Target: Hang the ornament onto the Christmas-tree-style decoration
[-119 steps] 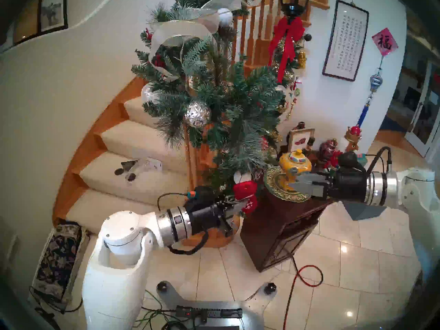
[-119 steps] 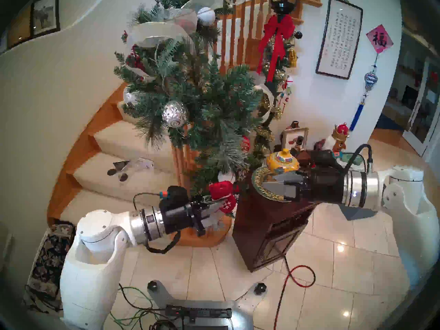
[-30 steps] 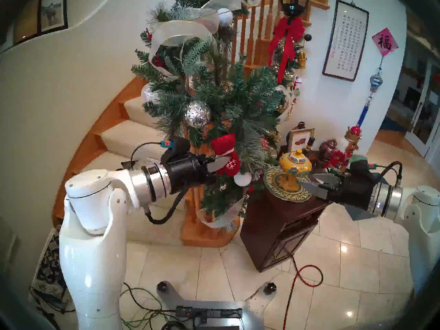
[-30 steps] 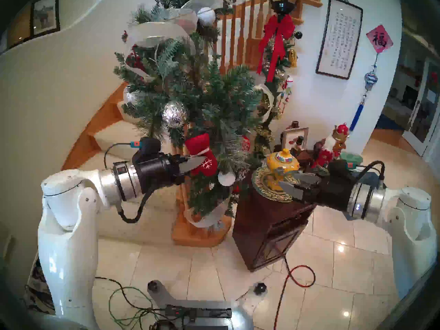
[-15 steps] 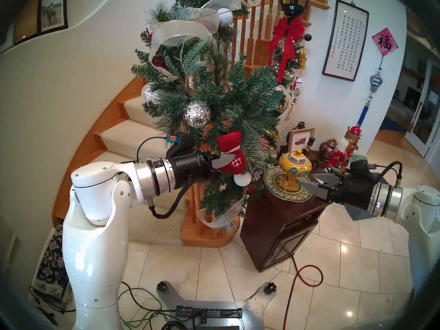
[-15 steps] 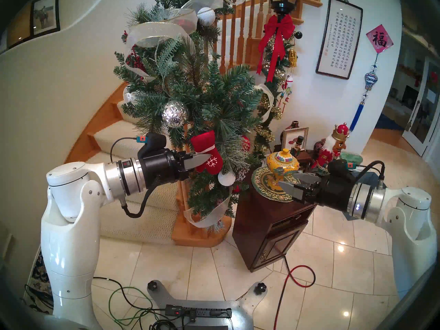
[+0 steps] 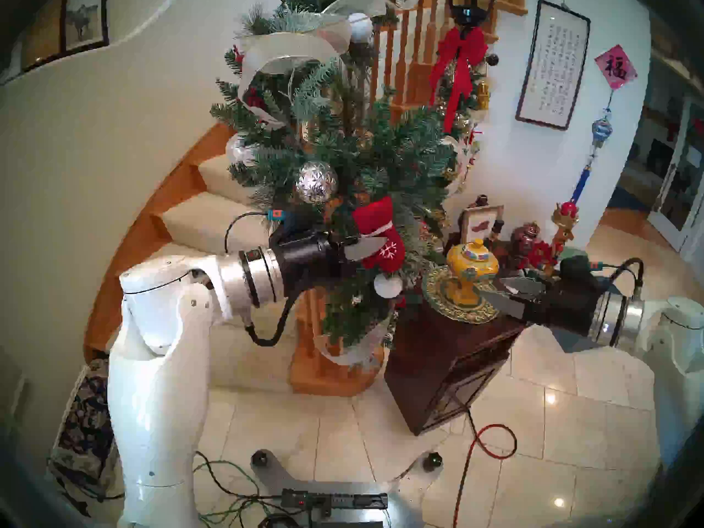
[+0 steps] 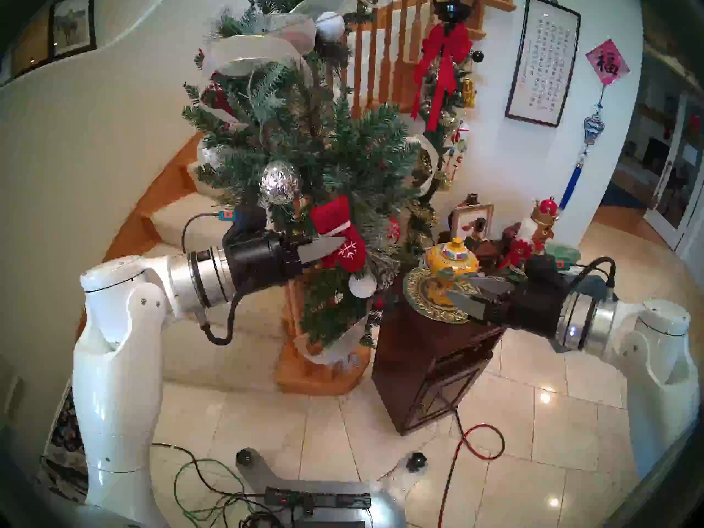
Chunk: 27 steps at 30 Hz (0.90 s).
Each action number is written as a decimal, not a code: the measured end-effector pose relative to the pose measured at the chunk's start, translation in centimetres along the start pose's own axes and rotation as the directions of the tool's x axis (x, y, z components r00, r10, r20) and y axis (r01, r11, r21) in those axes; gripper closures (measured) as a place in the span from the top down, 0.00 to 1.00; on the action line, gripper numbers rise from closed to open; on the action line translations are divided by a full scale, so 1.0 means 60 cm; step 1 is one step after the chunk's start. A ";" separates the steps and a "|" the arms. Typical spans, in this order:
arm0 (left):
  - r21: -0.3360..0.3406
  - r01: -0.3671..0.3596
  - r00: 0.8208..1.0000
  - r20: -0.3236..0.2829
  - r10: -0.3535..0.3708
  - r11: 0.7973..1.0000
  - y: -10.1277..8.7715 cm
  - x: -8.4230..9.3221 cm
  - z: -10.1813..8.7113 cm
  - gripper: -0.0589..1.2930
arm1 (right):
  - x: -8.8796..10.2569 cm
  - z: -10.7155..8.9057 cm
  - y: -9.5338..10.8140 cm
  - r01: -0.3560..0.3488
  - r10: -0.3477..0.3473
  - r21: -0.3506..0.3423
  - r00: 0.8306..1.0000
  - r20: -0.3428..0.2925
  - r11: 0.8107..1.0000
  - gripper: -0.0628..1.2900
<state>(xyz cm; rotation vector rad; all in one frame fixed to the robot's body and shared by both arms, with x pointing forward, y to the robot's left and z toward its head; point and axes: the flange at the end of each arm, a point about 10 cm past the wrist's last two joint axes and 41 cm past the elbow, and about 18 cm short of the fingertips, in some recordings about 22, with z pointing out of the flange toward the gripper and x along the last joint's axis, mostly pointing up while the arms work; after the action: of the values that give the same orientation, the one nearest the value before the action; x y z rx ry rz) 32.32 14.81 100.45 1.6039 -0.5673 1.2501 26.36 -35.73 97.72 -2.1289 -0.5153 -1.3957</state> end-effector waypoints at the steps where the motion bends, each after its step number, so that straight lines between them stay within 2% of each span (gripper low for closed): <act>1: -0.002 0.003 1.000 -0.001 -0.003 1.000 0.000 0.000 0.000 0.03 | 0.000 0.000 0.000 0.000 0.000 0.000 1.000 0.000 1.000 0.95; 16: 0.043 0.037 0.999 0.012 -0.038 0.998 -0.004 -0.003 0.007 0.03 | 0.000 0.000 0.000 0.000 0.000 0.000 1.000 0.000 1.000 0.95; 27: 0.072 0.107 0.994 -0.002 -0.107 0.992 -0.014 -0.002 0.010 0.03 | 0.000 0.000 0.000 0.000 0.000 0.000 1.000 0.000 1.000 0.95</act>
<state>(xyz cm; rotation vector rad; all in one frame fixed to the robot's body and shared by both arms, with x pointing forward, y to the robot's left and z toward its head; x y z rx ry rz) 33.25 14.58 100.00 1.6737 -0.4352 1.2009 26.36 -35.73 97.73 -2.1289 -0.5155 -1.3961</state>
